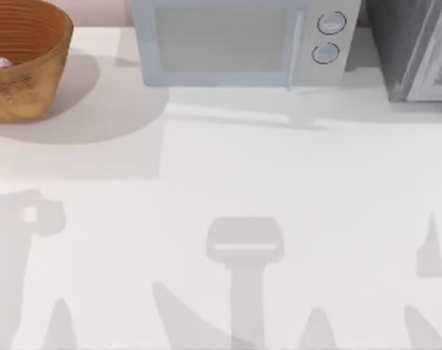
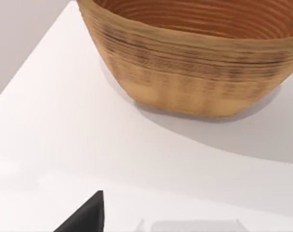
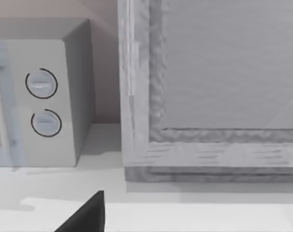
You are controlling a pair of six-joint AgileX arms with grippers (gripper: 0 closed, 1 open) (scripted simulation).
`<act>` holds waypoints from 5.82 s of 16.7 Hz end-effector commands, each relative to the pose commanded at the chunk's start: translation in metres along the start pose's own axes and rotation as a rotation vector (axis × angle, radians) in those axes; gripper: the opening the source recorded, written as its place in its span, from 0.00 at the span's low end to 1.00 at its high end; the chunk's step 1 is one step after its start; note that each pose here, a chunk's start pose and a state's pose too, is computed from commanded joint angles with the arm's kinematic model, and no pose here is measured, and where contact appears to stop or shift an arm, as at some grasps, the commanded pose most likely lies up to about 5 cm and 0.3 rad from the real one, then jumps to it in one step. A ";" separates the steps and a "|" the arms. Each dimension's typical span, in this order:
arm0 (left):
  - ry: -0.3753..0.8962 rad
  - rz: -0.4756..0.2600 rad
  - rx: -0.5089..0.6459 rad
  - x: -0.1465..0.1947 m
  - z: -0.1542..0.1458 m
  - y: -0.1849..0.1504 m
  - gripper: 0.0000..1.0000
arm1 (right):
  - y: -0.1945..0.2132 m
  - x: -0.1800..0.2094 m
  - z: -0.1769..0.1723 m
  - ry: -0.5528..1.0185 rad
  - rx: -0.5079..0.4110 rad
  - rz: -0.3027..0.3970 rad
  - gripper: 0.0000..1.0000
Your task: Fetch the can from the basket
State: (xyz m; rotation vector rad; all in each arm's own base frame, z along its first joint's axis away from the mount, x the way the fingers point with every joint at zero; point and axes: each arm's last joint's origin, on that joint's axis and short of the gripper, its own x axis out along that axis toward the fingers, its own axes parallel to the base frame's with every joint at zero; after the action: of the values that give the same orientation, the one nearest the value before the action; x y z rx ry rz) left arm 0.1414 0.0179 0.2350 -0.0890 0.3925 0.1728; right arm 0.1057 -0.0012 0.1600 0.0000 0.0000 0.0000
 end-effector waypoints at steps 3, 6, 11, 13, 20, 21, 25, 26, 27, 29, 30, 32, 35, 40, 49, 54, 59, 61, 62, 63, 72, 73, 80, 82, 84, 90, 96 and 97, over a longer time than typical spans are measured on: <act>0.216 0.064 -0.031 0.037 0.047 0.005 1.00 | 0.000 0.000 0.000 0.000 0.000 0.000 1.00; 0.405 0.111 -0.055 0.096 0.090 0.013 1.00 | 0.000 0.000 0.000 0.000 0.000 0.000 1.00; 0.600 0.121 -0.058 0.202 0.132 0.027 1.00 | 0.000 0.000 0.000 0.000 0.000 0.000 1.00; 0.643 0.100 -0.039 0.236 0.141 0.028 1.00 | 0.000 0.000 0.000 0.000 0.000 0.000 1.00; 0.799 -0.044 0.082 0.333 0.125 0.008 1.00 | 0.000 0.000 0.000 0.000 0.000 0.000 1.00; 0.820 -0.066 0.100 0.342 0.119 0.004 1.00 | 0.000 0.000 0.000 0.000 0.000 0.000 1.00; 0.867 -0.131 0.151 0.364 0.104 -0.010 1.00 | 0.000 0.000 0.000 0.000 0.000 0.000 1.00; 0.872 -0.138 0.156 0.367 0.102 -0.011 1.00 | 0.000 0.000 0.000 0.000 0.000 0.000 1.00; 0.875 -0.141 0.159 0.368 0.101 -0.012 1.00 | 0.000 0.000 0.000 0.000 0.000 0.000 1.00; 0.875 -0.141 0.159 0.368 0.101 -0.012 1.00 | 0.000 0.000 0.000 0.000 0.000 0.000 1.00; 0.875 -0.141 0.159 0.368 0.101 -0.012 1.00 | 0.000 0.000 0.000 0.000 0.000 0.000 1.00; 0.854 -0.137 0.160 0.365 0.109 -0.010 1.00 | 0.000 0.000 0.000 0.000 0.000 0.000 1.00; 0.874 -0.141 0.159 0.373 0.097 -0.011 1.00 | 0.000 0.000 0.000 0.000 0.000 0.000 1.00; 0.875 -0.141 0.159 0.397 0.067 -0.014 1.00 | 0.000 0.000 0.000 0.000 0.000 0.000 1.00; 0.875 -0.141 0.159 0.406 0.055 -0.015 0.85 | 0.000 0.000 0.000 0.000 0.000 0.000 1.00; 0.875 -0.141 0.159 0.406 0.055 -0.015 0.47 | 0.000 0.000 0.000 0.000 0.000 0.000 1.00; 0.875 -0.141 0.159 0.406 0.055 -0.015 0.10 | 0.000 0.000 0.000 0.000 0.000 0.000 1.00; 0.875 -0.141 0.159 0.406 0.055 -0.015 0.00 | 0.000 0.000 0.000 0.000 0.000 0.000 1.00; 0.875 -0.141 0.159 0.406 0.055 -0.015 0.00 | 0.000 0.000 0.000 0.000 0.000 0.000 1.00; 0.875 -0.141 0.159 0.406 0.055 -0.015 0.00 | 0.000 0.000 0.000 0.000 0.000 0.000 1.00; 0.834 -0.137 0.165 0.394 0.074 -0.015 0.00 | 0.000 0.000 0.000 0.000 0.000 0.000 1.00; 0.828 -0.138 0.165 0.389 0.078 -0.017 0.00 | 0.000 0.000 0.000 0.000 0.000 0.000 1.00; 0.616 -0.138 0.175 0.281 0.143 -0.031 0.00 | 0.000 0.000 0.000 0.000 0.000 0.000 1.00; 0.495 -0.136 0.176 0.224 0.162 -0.033 0.00 | 0.000 0.000 0.000 0.000 0.000 0.000 1.00; 0.367 -0.136 0.174 0.163 0.166 -0.033 0.00 | 0.000 0.000 0.000 0.000 0.000 0.000 1.00; 0.003 -0.143 0.151 0.013 0.088 -0.022 0.00 | 0.000 0.000 0.000 0.000 0.000 0.000 1.00; -0.264 -0.160 0.114 -0.018 -0.035 -0.011 0.00 | 0.000 0.000 0.000 0.000 0.000 0.000 1.00; -0.296 -0.163 0.108 -0.016 -0.049 -0.010 0.00 | 0.000 0.000 0.000 0.000 0.000 0.000 1.00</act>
State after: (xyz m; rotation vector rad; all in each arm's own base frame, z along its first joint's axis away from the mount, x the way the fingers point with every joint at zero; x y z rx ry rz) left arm 0.1101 0.0001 0.1970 0.0117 0.0976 0.0028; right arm 0.1057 -0.0012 0.1600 0.0000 0.0000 0.0000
